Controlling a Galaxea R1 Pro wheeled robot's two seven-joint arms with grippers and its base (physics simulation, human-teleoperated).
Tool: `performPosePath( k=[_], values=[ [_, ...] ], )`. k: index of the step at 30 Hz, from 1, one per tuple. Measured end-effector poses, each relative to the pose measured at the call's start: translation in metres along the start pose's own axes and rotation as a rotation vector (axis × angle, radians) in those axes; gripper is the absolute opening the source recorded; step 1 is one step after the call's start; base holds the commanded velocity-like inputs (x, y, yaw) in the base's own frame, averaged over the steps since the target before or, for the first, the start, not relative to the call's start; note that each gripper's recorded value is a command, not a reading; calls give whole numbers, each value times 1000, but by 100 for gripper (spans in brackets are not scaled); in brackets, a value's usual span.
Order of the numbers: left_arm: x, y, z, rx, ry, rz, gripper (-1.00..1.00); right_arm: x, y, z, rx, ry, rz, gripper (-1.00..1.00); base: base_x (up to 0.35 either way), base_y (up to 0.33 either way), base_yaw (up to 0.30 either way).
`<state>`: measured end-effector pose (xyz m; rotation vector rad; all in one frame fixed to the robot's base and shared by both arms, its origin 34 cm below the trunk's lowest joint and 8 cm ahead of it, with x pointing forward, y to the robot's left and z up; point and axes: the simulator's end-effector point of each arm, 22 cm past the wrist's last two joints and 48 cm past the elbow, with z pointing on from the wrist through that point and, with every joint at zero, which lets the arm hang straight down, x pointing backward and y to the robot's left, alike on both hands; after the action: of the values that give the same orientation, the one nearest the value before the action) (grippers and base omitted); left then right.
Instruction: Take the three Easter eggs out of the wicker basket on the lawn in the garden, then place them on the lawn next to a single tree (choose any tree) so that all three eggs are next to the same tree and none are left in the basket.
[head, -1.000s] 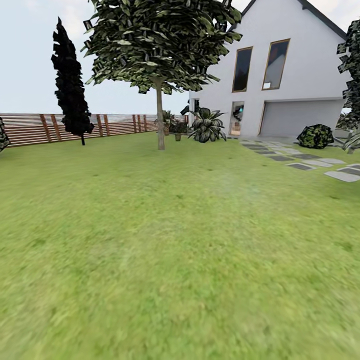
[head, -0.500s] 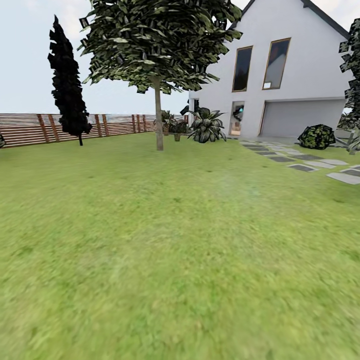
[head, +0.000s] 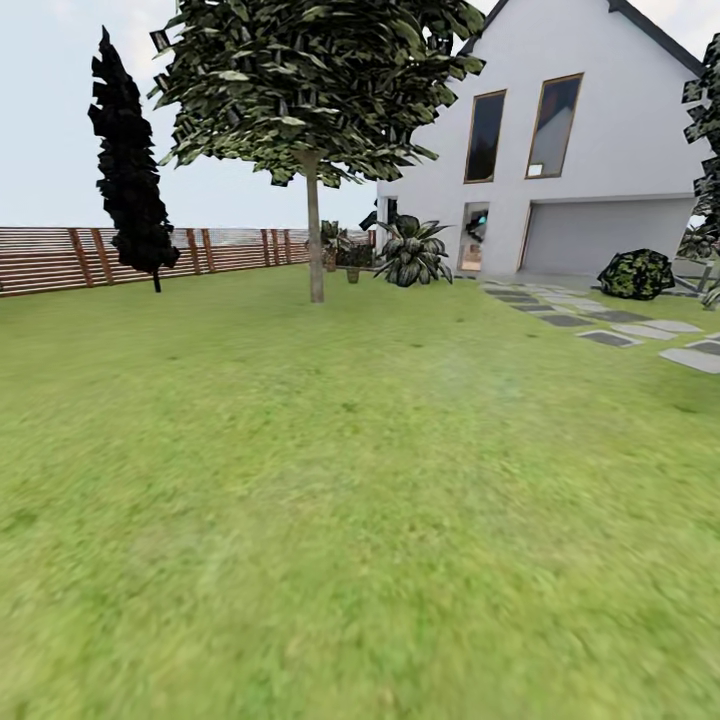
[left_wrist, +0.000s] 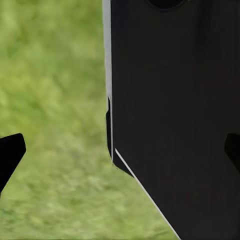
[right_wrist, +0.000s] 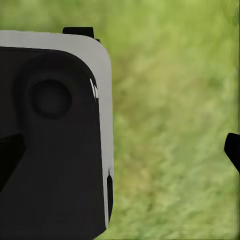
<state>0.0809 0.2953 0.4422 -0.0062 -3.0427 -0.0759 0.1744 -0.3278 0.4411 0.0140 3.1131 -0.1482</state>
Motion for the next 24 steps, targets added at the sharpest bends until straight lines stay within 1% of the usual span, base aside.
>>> performPosePath(
  k=[24],
  values=[
    [0,0,0,0,0,0,100,0,0,0,0,0,0,100,333,-123,0]
  ],
)
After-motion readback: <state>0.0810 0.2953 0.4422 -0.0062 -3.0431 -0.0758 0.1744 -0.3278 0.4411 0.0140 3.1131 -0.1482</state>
